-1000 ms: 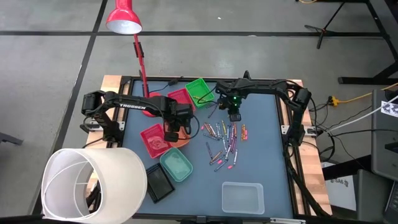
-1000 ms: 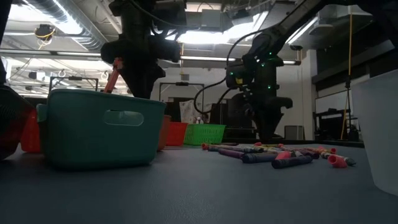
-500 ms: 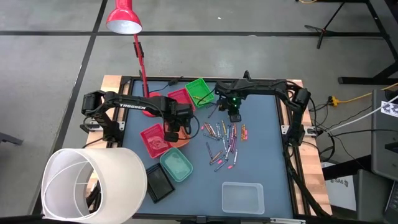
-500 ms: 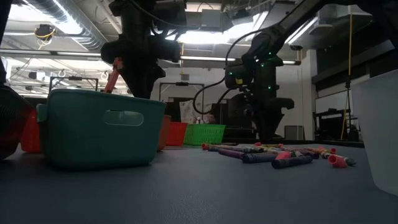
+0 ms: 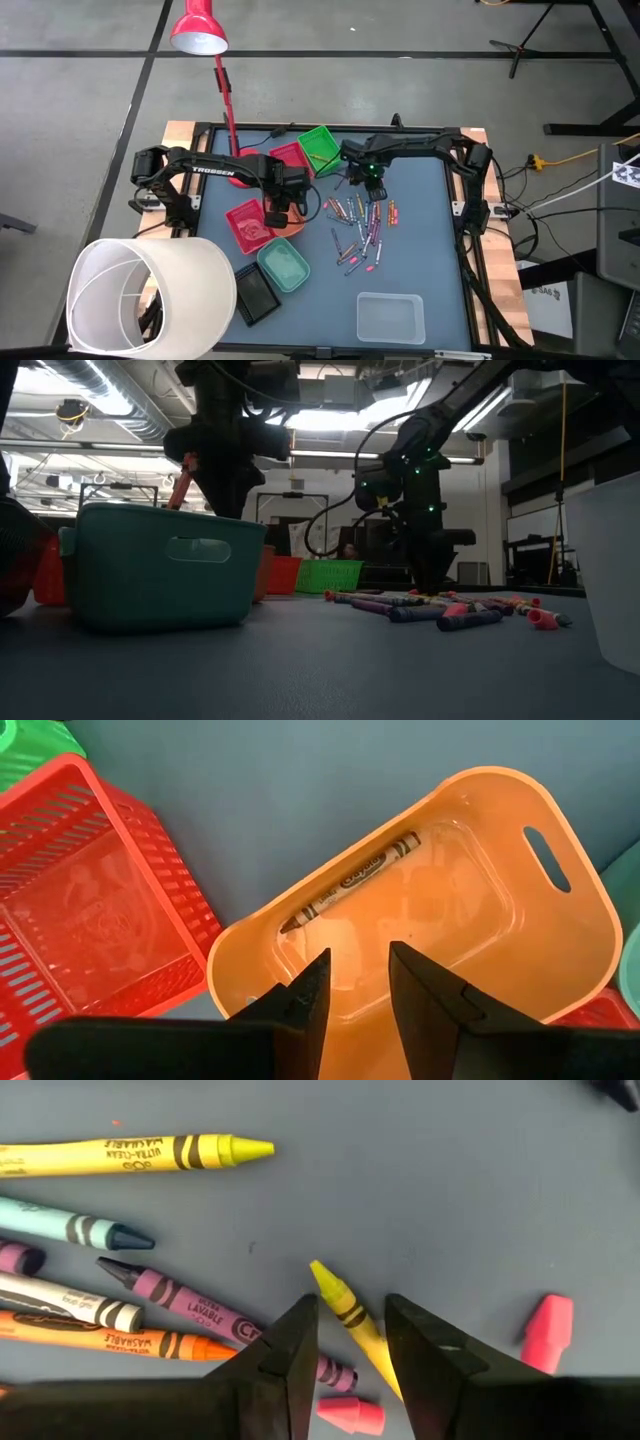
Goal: Sort crayons
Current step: Put the yellow crayon into the green basket
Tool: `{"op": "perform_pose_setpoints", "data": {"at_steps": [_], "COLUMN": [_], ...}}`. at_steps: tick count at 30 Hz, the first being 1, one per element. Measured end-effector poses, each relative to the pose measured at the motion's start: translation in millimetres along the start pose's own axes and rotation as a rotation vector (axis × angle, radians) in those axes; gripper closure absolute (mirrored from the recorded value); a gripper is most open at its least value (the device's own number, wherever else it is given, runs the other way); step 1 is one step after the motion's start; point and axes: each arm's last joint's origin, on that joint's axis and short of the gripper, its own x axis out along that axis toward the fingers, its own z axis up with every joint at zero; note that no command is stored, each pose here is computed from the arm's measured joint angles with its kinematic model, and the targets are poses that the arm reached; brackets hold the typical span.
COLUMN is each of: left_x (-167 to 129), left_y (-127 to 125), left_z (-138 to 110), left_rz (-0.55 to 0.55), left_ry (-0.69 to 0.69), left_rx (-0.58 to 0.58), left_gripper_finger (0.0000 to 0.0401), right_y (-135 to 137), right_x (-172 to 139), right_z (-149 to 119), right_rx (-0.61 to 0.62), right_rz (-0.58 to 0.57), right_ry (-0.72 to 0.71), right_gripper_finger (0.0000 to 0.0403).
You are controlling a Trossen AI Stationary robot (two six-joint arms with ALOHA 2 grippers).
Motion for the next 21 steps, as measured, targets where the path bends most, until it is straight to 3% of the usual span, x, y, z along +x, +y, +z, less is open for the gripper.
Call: {"op": "perform_pose_setpoints", "data": {"at_steps": [4, 14, 21], "left_x": [0.0, 0.0, -0.2], "left_y": [0.1, 0.5, 1.2], "left_z": [0.3, 2.8, 6.1], "left_rz": [0.001, 0.006, 0.012], "left_ry": [-0.003, -0.029, -0.063], "left_rx": [0.0, -0.001, 0.003], "left_gripper_finger": [0.0313, 0.0313, 0.0313], "right_y": [-0.1, -0.5, -0.5], "right_x": [0.7, 1.9, 2.1], "right_z": [-0.3, -0.7, -0.8], "right_rx": [0.001, 0.001, 0.002], "right_rz": [0.001, -0.005, -0.004], "right_ry": [0.003, 0.01, 0.011], "right_gripper_finger": [0.029, 0.036, 0.0381]}}
